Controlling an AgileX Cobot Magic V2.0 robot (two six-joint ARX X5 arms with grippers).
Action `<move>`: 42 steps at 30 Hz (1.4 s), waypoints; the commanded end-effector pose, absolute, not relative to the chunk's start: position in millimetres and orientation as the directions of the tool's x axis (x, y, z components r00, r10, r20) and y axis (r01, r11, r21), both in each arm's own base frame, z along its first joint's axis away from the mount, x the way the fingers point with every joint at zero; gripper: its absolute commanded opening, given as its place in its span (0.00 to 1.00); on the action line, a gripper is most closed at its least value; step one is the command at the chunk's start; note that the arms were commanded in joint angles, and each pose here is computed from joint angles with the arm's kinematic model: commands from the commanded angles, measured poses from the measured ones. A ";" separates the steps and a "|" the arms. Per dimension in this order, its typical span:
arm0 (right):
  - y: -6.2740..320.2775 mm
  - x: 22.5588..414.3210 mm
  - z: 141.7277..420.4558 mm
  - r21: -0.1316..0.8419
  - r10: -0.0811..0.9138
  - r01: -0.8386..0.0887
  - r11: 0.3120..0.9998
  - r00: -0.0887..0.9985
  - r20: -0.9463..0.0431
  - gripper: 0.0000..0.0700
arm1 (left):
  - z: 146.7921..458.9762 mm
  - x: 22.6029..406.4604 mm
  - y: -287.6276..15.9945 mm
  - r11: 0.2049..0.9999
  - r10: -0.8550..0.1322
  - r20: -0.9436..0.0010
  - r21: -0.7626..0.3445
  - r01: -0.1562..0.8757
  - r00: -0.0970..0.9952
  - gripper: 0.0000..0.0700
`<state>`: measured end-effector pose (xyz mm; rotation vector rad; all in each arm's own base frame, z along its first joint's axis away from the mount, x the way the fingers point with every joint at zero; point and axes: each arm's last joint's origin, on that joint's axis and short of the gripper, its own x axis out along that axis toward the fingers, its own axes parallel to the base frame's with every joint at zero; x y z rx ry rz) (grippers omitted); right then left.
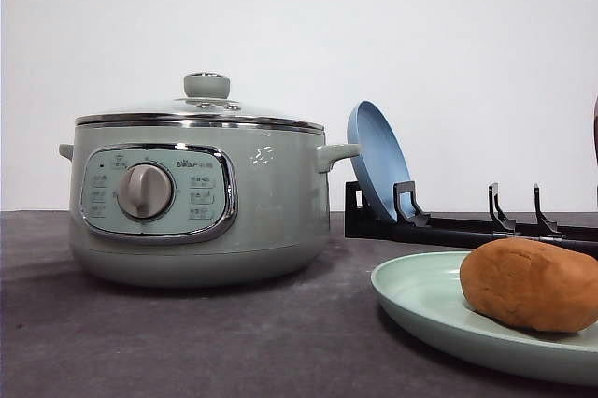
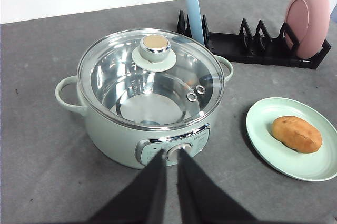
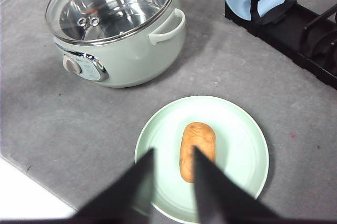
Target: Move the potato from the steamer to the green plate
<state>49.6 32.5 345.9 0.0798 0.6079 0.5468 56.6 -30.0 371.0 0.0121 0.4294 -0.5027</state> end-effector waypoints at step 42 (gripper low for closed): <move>32.7 49.4 350.2 0.238 0.522 -0.470 0.850 0.690 -0.502 0.02 | 256.7 82.3 -4.5 0.994 -0.103 -0.131 -0.050 0.097 0.986 0.00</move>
